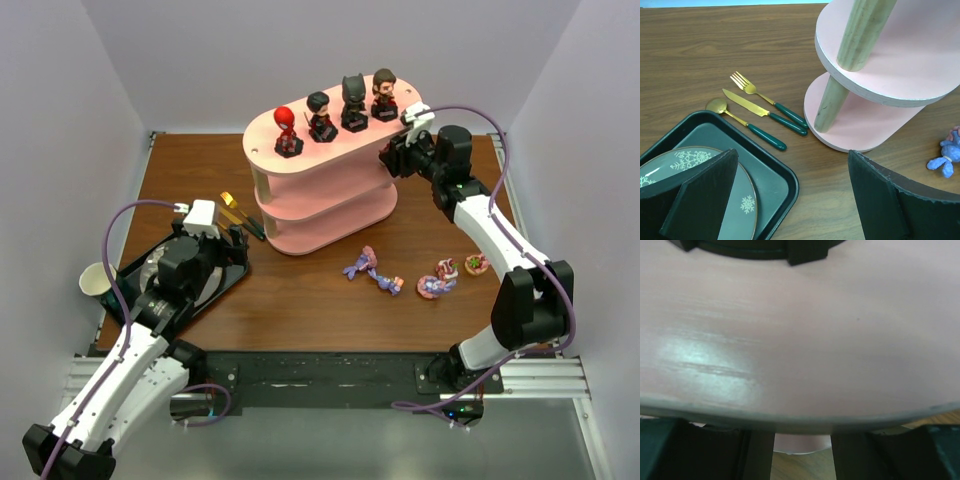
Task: Place and organize the plastic toys onto the shelf
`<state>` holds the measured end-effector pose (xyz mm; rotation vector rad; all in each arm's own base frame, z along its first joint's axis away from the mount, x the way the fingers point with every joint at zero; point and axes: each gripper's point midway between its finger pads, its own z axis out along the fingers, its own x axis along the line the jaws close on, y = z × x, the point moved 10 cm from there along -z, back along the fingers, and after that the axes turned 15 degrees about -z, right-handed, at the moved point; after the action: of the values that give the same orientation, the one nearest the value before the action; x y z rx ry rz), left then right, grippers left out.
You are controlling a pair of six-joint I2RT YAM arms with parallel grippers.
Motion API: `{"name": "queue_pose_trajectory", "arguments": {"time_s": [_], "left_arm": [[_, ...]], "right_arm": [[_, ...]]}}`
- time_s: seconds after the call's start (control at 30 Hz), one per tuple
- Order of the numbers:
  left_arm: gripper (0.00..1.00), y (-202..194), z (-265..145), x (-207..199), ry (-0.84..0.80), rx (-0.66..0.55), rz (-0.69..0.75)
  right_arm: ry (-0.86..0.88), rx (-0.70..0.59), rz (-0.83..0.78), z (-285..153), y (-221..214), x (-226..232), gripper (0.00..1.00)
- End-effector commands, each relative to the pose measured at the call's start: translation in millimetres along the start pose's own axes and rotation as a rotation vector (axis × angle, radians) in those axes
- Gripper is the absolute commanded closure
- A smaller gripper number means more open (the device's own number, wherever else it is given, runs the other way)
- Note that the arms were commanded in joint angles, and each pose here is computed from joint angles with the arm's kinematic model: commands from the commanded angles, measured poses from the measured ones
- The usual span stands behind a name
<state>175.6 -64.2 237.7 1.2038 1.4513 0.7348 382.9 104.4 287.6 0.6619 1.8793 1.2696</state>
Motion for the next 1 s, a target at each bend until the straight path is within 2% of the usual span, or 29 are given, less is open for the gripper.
{"name": "queue_pose_trajectory", "arguments": {"time_s": [0.0, 0.4, 0.6, 0.77, 0.97], "left_arm": [[0.04, 3, 1, 0, -0.014, -0.030, 0.007], [0.04, 3, 1, 1, -0.010, -0.028, 0.007], [0.04, 3, 1, 1, -0.013, -0.028, 0.006], [0.04, 4, 1, 1, -0.012, -0.030, 0.007], [0.04, 3, 1, -1, -0.035, -0.025, 0.011]], "right_arm": [[-0.016, -0.030, 0.009, 1, 12, -4, 0.53], [-0.014, -0.039, 0.023, 0, 15, -4, 0.44], [-0.017, -0.038, 0.029, 1, 15, -5, 0.44], [-0.010, -0.022, 0.043, 1, 10, -2, 0.47], [-0.051, 0.004, 0.089, -22, 17, 2, 0.46]]}}
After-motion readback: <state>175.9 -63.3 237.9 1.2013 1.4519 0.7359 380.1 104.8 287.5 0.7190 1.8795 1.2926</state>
